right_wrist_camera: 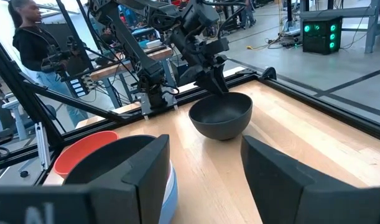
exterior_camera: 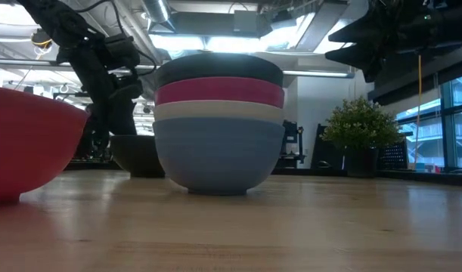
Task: Nest bowls inside each other
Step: Stack the black bowl on top of the black bowl
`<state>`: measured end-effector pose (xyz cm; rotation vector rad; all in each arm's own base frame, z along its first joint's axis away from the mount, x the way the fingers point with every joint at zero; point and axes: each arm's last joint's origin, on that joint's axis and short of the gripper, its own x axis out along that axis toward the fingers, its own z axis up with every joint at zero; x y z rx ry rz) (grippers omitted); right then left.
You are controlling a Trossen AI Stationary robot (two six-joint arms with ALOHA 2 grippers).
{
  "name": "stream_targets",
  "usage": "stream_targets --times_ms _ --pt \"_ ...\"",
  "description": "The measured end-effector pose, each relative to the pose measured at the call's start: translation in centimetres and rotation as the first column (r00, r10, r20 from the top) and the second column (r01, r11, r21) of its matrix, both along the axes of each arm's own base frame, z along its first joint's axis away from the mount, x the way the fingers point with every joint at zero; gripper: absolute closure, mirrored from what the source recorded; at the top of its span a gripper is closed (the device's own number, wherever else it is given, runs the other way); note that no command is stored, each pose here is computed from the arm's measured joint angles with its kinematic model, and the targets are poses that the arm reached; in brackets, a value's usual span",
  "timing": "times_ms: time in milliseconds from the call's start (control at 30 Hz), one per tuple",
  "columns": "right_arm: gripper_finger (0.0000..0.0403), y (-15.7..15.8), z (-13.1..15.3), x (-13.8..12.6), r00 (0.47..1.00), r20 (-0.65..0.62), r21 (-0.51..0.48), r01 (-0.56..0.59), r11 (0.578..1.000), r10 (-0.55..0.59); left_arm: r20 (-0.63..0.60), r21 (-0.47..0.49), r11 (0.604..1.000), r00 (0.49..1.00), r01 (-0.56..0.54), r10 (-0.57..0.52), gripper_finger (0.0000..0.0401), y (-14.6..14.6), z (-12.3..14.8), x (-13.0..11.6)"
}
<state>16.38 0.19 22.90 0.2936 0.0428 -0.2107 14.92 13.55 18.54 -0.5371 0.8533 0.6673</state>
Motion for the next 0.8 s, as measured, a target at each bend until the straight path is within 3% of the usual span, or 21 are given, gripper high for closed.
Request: stream_targets --times_ms 600,800 --pt "0.0203 0.05 0.02 0.01 1.0 0.002 0.003 -0.016 1.0 0.016 -0.065 -0.016 1.0 0.998 -0.022 0.021 0.0253 -0.24 -0.32 -0.42" --pt "0.0203 0.04 0.06 0.01 1.0 0.006 0.003 -0.016 1.0 0.016 -0.063 -0.015 1.0 0.998 -0.023 0.022 0.0271 -0.23 -0.31 -0.41"
